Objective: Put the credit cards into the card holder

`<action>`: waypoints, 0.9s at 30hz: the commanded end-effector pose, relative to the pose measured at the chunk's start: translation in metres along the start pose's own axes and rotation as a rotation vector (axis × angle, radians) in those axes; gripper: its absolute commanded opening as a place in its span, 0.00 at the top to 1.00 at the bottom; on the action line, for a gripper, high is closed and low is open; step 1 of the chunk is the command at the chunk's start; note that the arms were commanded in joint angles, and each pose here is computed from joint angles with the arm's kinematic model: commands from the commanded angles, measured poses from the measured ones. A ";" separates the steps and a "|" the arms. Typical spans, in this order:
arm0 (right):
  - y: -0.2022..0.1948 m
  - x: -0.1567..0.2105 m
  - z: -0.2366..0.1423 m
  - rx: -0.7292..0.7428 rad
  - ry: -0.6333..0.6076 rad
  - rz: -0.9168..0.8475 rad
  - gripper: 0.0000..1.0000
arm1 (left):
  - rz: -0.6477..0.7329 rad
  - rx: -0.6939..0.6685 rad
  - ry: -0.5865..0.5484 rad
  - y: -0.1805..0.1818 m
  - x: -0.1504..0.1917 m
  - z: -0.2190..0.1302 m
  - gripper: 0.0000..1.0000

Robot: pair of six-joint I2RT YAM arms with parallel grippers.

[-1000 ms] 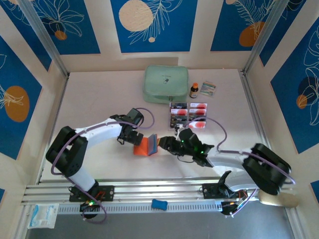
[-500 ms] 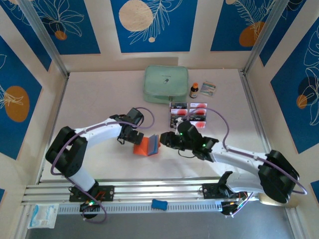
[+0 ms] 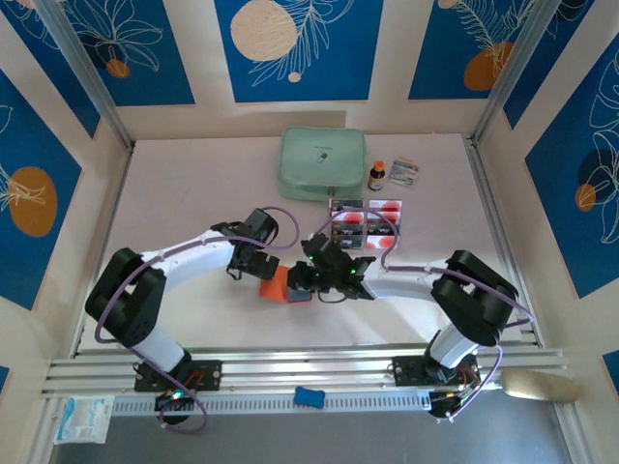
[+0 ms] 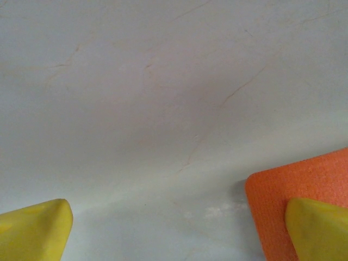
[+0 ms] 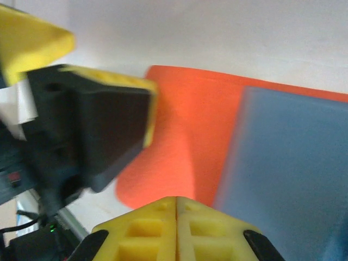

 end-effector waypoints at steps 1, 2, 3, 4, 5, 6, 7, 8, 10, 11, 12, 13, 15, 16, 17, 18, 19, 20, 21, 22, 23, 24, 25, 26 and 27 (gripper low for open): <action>-0.021 0.003 0.003 0.025 0.000 0.049 0.92 | -0.009 0.011 -0.006 0.002 0.004 -0.001 0.00; -0.028 0.005 0.004 0.039 0.000 0.061 0.93 | -0.010 0.010 -0.003 0.002 0.005 0.000 0.00; -0.034 0.008 0.004 0.054 0.001 0.069 0.93 | -0.011 0.010 -0.002 0.002 0.005 0.001 0.00; -0.041 0.010 0.005 0.069 0.003 0.083 0.94 | -0.012 0.010 0.003 0.001 0.006 0.003 0.00; -0.046 0.013 0.005 0.079 0.007 0.091 0.94 | -0.014 0.011 0.007 0.001 0.007 0.004 0.00; -0.051 0.015 0.006 0.087 0.011 0.099 0.95 | -0.015 0.010 0.009 0.001 0.007 0.005 0.00; -0.054 0.017 0.007 0.090 0.015 0.105 0.95 | -0.018 0.007 0.015 0.001 0.009 0.007 0.00; -0.056 0.018 0.007 0.094 0.020 0.109 0.95 | -0.020 0.005 0.018 0.001 0.010 0.009 0.00; -0.057 0.020 0.007 0.086 0.029 0.110 0.96 | -0.026 0.004 0.025 0.001 0.012 0.010 0.00; -0.055 0.019 0.007 0.077 0.032 0.110 0.97 | -0.027 0.007 0.023 0.001 0.012 0.010 0.00; -0.053 0.019 0.007 0.067 0.036 0.105 0.97 | -0.029 0.006 0.024 0.001 0.012 0.011 0.00; -0.049 0.018 0.005 0.053 0.037 0.098 0.97 | -0.030 0.004 0.025 0.001 0.013 0.011 0.00; -0.038 0.016 0.002 0.030 0.038 0.071 0.98 | -0.033 0.005 0.023 0.001 0.012 0.011 0.00; -0.031 0.015 0.001 0.022 0.039 0.050 0.98 | -0.033 0.006 0.026 0.001 0.013 0.011 0.00; -0.024 0.013 -0.001 0.014 0.038 0.029 0.98 | -0.036 0.008 0.022 0.001 0.012 0.010 0.00; -0.018 0.013 -0.002 0.009 0.039 0.011 0.98 | -0.035 0.009 0.020 0.001 0.012 0.009 0.00; -0.011 0.011 -0.003 0.002 0.036 -0.008 0.98 | -0.036 0.011 0.016 0.001 0.012 0.008 0.00; -0.006 0.010 -0.003 -0.004 0.036 -0.022 0.98 | -0.036 0.013 0.015 0.001 0.011 0.008 0.00; -0.002 0.009 -0.003 -0.009 0.038 -0.032 0.99 | -0.037 0.016 0.015 0.001 0.011 0.008 0.00; 0.002 0.007 -0.002 -0.017 0.037 -0.041 0.99 | -0.036 0.018 0.015 0.000 0.011 0.007 0.00; 0.005 0.006 -0.001 -0.024 0.039 -0.045 0.99 | -0.037 0.019 0.014 0.001 0.011 0.007 0.00; 0.006 0.005 0.001 -0.028 0.041 -0.048 0.99 | -0.037 0.020 0.016 0.000 0.011 0.007 0.00; 0.008 0.004 0.004 -0.034 0.047 -0.049 1.00 | -0.039 0.021 0.015 0.000 0.011 0.008 0.00; 0.009 0.004 0.006 -0.035 0.051 -0.047 1.00 | -0.038 0.021 0.016 0.000 0.012 0.008 0.00; 0.009 0.003 0.009 -0.039 0.056 -0.045 1.00 | -0.038 0.021 0.015 0.000 0.012 0.008 0.00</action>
Point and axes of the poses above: each hand's point on the last joint's axis, 136 mm out from that joint toward the fingers, its own z axis out along the fingers, its own y axis along the line the jaws close on, x = y × z, the point moved 10 cm from there along -z, back along the fingers, and after that the axes turned 1 degree about z, right-handed, at the moved point
